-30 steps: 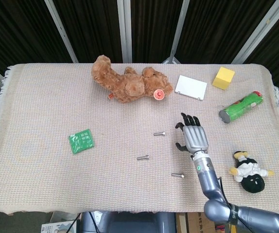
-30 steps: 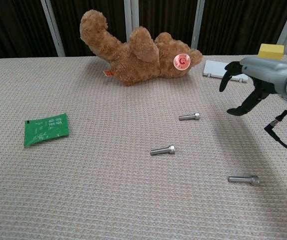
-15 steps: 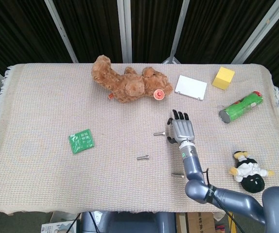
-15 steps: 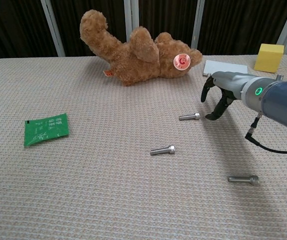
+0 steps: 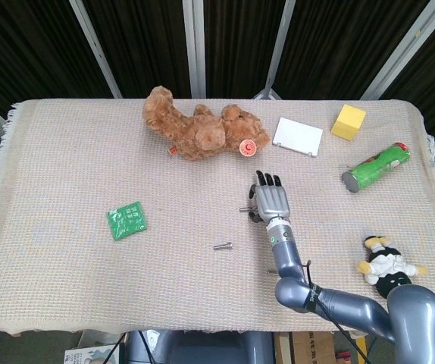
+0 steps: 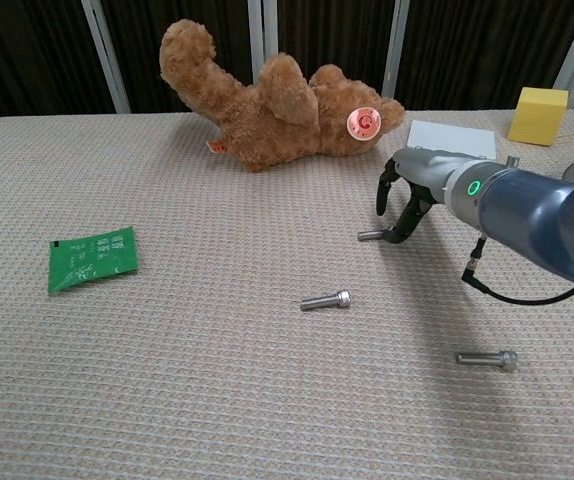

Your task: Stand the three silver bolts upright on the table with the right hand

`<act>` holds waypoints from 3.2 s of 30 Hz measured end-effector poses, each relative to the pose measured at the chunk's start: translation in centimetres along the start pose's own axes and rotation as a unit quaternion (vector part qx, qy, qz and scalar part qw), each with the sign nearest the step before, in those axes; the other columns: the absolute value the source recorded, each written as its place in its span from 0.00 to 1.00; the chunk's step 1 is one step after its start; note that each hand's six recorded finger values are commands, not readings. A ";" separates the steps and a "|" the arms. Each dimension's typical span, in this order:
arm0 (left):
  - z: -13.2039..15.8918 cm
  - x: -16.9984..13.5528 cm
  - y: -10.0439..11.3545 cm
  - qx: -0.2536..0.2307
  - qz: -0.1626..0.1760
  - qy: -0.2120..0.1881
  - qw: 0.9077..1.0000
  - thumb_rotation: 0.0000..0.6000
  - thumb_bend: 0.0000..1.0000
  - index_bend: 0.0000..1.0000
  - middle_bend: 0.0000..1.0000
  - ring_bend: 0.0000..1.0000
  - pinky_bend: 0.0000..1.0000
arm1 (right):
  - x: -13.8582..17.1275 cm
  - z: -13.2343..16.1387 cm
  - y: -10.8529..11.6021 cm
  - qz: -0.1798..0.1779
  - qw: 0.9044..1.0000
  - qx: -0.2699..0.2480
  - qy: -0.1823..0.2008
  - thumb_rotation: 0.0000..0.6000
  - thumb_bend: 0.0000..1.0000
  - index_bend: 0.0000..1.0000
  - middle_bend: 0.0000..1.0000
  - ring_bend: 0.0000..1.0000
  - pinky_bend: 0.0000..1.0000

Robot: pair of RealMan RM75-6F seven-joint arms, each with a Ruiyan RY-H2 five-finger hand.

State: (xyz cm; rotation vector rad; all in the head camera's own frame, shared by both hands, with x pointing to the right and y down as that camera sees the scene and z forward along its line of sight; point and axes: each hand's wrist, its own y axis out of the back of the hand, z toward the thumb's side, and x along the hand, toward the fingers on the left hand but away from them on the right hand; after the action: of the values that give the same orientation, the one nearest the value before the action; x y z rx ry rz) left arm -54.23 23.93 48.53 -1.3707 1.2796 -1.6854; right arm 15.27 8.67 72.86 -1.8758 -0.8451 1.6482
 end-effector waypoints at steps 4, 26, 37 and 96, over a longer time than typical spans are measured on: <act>-0.1 0.1 0.0 -0.001 0.000 0.003 1.000 1.00 0.07 0.03 0.03 0.00 0.05 | 0.0 0.4 -0.3 0.001 1.000 -0.002 0.002 1.00 0.31 0.49 0.00 0.03 0.07; -0.2 0.2 0.0 -0.003 0.002 0.006 1.000 1.00 0.07 0.03 0.03 0.00 0.05 | -0.4 1.5 -1.0 0.003 1.000 -0.009 0.003 1.00 0.32 0.53 0.00 0.04 0.07; -0.3 0.2 -0.1 -0.003 0.001 0.008 1.000 1.00 0.07 0.03 0.03 0.00 0.05 | -0.5 1.6 -1.0 0.004 1.000 -0.012 0.003 1.00 0.33 0.54 0.00 0.04 0.07; -0.5 0.2 0.1 -0.005 0.002 0.013 1.000 1.00 0.07 0.03 0.03 0.00 0.05 | -0.1 2.5 0.7 0.013 0.999 -0.034 0.021 1.00 0.40 0.65 0.00 0.04 0.07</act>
State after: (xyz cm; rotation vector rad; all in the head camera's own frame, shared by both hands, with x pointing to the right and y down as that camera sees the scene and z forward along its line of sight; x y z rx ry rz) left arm -54.77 23.87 48.55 -1.3552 1.3059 -1.7016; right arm 12.87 8.08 72.06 -1.9690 -0.8710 1.6079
